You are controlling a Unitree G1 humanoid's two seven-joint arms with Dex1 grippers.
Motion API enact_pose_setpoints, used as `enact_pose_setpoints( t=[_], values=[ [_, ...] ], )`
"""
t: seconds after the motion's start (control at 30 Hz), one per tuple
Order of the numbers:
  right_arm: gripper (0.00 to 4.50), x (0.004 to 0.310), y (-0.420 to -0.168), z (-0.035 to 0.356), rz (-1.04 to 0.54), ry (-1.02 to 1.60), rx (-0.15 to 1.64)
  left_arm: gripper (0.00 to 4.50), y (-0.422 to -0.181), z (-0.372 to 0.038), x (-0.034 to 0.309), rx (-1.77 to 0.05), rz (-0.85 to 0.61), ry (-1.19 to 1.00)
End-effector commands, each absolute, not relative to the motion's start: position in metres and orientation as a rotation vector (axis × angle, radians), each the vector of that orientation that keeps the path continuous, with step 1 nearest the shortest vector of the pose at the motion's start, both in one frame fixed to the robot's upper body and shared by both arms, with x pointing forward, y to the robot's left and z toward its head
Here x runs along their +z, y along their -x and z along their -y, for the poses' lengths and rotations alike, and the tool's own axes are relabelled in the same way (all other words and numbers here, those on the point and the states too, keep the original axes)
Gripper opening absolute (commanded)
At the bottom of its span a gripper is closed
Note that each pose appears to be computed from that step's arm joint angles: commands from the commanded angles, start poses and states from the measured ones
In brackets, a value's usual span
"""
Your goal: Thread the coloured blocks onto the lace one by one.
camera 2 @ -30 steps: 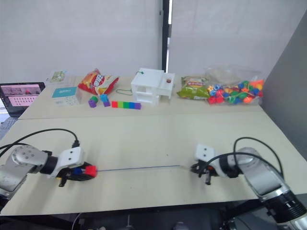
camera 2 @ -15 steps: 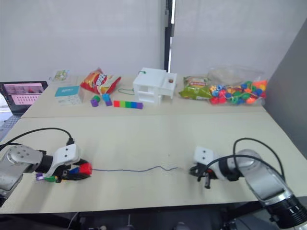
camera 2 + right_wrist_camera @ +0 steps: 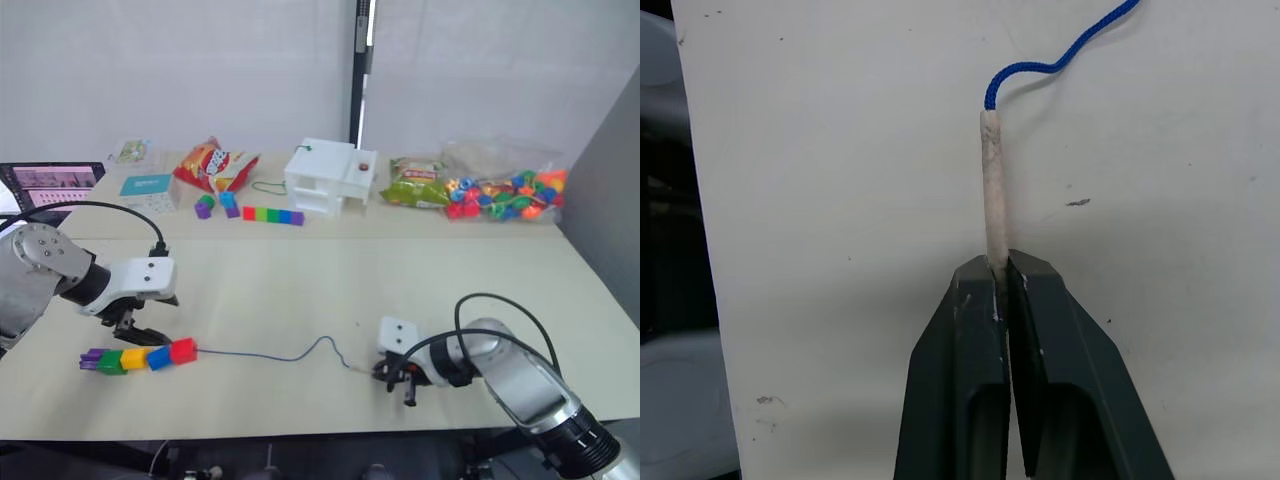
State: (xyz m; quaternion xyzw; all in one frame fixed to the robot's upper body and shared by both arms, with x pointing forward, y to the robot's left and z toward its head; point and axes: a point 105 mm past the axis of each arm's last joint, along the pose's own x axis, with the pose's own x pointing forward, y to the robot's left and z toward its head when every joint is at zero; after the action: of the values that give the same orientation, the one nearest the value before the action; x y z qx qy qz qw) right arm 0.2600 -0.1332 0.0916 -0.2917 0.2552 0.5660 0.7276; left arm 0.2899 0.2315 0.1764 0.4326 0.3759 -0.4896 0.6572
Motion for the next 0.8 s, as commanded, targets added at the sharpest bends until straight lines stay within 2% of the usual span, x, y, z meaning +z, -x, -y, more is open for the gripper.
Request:
enact_pose_setpoints(
  t=[0.03, 0.17, 0.37, 0.8],
  values=[
    [0.00, 0.095, -0.259, 0.124, -0.531, 0.649, 1.261, 3.90, -0.287, -0.227, 0.173, -1.060, -0.995, -0.954],
    [0.00, 0.095, -0.261, 0.118, -0.517, 0.642, 1.256, 3.90, -0.287, -0.216, 0.169, -1.047, -1.049, -0.976],
    [0.00, 0.094, -0.258, 0.119, -0.520, 0.622, 1.234, 3.90, -0.295, -0.221, 0.149, -0.976, -1.086, -1.016],
    [0.00, 0.098, -0.256, 0.119, -0.521, 0.610, 1.216, 3.90, -0.288, -0.215, 0.105, -0.976, -1.137, -0.950]
  ],
)
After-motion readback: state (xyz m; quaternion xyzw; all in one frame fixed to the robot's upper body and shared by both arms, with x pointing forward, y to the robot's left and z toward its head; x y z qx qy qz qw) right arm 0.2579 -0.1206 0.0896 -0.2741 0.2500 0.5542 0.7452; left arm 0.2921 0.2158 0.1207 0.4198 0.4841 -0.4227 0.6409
